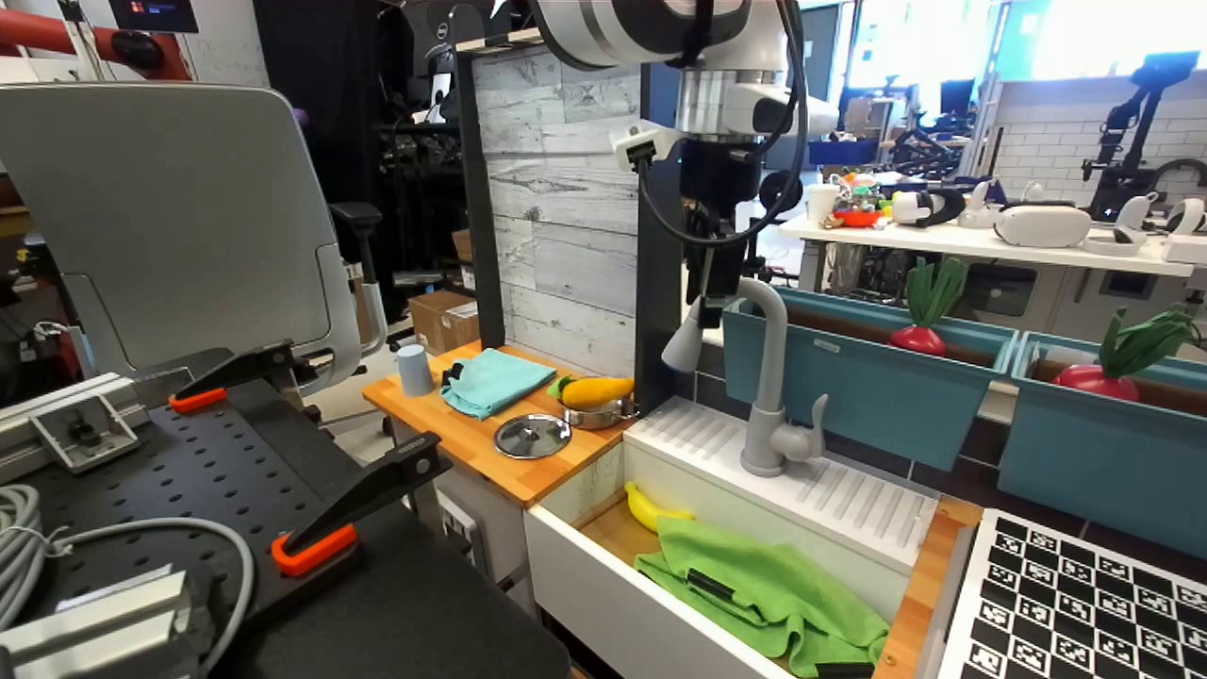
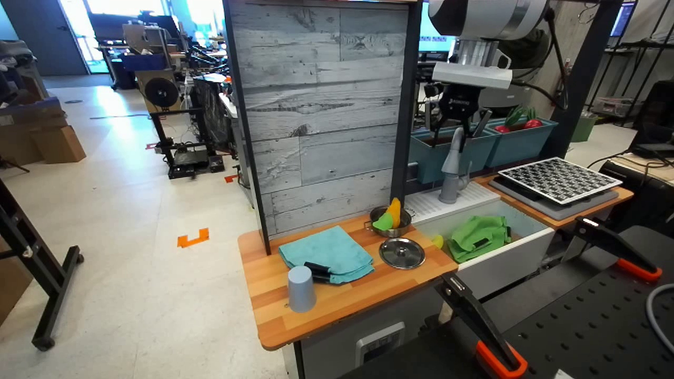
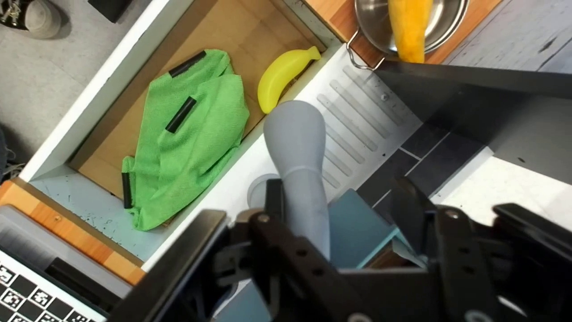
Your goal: Push the faucet to the left
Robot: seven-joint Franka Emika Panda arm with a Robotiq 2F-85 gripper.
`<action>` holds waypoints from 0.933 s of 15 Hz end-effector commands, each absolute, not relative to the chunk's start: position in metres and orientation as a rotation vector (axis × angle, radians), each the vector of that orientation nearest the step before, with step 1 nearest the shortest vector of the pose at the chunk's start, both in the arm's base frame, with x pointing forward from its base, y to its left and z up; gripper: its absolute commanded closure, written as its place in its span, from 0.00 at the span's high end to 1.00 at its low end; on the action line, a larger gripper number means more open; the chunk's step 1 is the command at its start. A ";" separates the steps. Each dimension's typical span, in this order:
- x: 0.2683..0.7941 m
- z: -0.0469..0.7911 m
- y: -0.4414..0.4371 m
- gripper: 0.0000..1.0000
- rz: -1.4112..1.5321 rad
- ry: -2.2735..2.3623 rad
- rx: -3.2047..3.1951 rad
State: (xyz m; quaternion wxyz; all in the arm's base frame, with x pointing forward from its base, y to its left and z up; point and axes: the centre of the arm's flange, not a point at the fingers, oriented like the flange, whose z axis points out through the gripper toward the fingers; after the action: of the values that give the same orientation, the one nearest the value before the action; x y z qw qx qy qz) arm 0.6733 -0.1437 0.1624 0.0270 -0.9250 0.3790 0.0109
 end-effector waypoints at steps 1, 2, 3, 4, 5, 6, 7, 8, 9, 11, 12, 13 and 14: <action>0.696 0.153 -0.131 0.94 0.010 1.124 -2.790; 0.697 0.152 -0.129 0.99 0.006 1.116 -2.783; 0.697 0.150 -0.128 1.00 -0.004 1.103 -2.767; 0.697 0.149 -0.126 1.00 -0.014 1.090 -2.753; 0.697 0.148 -0.125 1.00 -0.040 1.077 -2.724; 0.697 0.147 -0.124 1.00 -0.067 1.065 -2.684; 0.697 0.147 -0.125 1.00 -0.095 1.058 -2.655; 0.697 0.147 -0.125 1.00 -0.114 1.050 -2.629; 0.697 0.146 -0.127 1.00 -0.130 1.046 -2.605; 0.697 0.146 -0.129 1.00 -0.149 1.035 -2.572; 0.697 0.145 -0.130 1.00 -0.153 1.030 -2.561; 0.696 0.145 -0.131 1.00 -0.161 1.026 -2.554; 0.696 0.144 -0.131 1.00 -0.162 1.020 -2.549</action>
State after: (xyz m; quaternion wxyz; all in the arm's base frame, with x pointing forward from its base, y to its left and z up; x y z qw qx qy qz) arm 0.6847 -0.1451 0.1539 0.1566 -0.9139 0.3727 -0.0360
